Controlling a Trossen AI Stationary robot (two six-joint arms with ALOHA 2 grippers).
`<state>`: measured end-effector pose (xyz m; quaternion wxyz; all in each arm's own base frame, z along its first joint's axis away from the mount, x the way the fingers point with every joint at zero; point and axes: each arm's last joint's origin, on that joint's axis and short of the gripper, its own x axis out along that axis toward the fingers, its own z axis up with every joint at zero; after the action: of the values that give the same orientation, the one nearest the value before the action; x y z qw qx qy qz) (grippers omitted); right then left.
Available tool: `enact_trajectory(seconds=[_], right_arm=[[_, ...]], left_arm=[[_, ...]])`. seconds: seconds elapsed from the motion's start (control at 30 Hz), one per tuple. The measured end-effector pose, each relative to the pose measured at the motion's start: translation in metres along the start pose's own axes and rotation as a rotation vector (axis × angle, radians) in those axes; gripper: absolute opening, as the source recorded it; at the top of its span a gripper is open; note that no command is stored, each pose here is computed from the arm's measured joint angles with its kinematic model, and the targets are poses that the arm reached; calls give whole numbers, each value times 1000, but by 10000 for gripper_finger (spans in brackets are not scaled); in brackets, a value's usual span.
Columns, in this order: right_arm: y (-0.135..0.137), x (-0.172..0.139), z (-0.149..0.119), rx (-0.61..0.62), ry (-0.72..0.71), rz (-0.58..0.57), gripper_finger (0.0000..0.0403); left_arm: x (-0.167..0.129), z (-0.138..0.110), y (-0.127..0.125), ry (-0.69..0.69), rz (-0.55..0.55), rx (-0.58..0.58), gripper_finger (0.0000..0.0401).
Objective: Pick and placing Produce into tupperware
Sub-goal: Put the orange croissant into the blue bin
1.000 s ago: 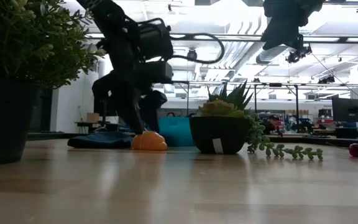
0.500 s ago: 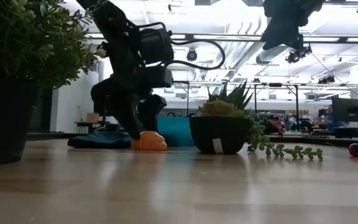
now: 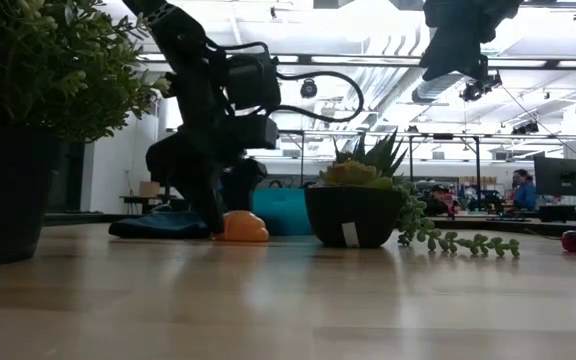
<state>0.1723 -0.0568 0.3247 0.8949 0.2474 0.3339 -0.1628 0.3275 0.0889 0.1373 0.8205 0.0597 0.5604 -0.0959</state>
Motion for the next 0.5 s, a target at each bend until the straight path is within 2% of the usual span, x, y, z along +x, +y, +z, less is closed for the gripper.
enact_trajectory(seconds=[0.5], right_arm=[[0, 0, 0, -1, -5, -12, 114]], left_arm=[[0, 1, 0, -9, 5, 2, 321]])
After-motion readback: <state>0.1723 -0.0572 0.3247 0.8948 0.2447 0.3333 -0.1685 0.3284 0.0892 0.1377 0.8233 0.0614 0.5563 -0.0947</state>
